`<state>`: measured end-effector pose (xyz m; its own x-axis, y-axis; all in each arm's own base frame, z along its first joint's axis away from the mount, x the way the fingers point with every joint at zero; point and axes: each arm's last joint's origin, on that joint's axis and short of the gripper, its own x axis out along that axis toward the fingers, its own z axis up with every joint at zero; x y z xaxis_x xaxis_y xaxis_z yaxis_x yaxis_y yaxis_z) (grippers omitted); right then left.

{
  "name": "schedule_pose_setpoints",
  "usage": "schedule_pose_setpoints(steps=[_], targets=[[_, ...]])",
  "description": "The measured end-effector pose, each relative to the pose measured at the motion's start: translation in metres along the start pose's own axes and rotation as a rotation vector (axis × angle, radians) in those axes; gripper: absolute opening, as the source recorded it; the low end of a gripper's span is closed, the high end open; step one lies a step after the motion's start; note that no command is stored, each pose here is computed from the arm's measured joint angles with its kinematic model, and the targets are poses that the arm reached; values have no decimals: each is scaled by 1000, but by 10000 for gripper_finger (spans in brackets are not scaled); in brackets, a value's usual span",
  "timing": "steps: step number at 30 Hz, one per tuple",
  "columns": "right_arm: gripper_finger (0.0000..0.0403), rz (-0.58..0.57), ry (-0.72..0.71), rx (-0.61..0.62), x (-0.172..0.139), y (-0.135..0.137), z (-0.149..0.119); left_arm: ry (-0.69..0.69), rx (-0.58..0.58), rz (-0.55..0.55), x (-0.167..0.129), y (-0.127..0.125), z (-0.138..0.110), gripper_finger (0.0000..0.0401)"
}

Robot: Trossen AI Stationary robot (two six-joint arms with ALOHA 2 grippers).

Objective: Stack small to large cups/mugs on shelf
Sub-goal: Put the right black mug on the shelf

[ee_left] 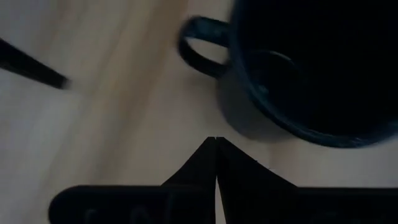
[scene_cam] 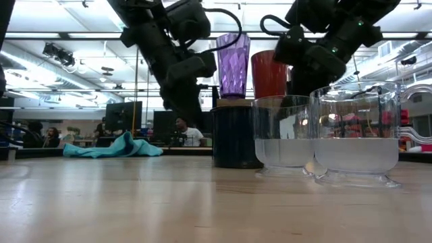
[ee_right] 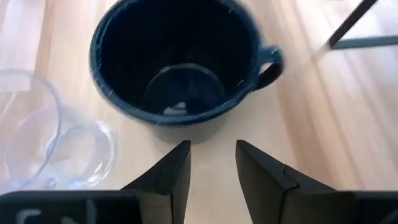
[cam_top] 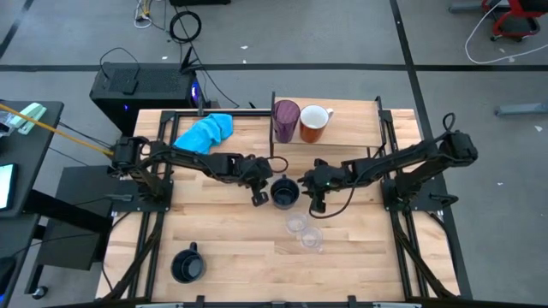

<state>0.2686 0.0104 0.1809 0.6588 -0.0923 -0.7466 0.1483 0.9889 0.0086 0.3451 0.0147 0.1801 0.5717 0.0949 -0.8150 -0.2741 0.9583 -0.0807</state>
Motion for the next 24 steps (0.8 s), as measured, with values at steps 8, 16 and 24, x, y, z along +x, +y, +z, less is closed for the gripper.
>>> schedule_pose_setpoints(steps=[8,16,24], targets=[[134,-46,-38,-21,-1,-18,6,33,0,-109,1,-21,-7,26],[134,-34,-86,-45,-1,-15,11,5,0,-45,1,-25,-7,11],[134,-6,-84,-44,-1,-4,9,-43,-21,-25,1,-20,-1,21]])
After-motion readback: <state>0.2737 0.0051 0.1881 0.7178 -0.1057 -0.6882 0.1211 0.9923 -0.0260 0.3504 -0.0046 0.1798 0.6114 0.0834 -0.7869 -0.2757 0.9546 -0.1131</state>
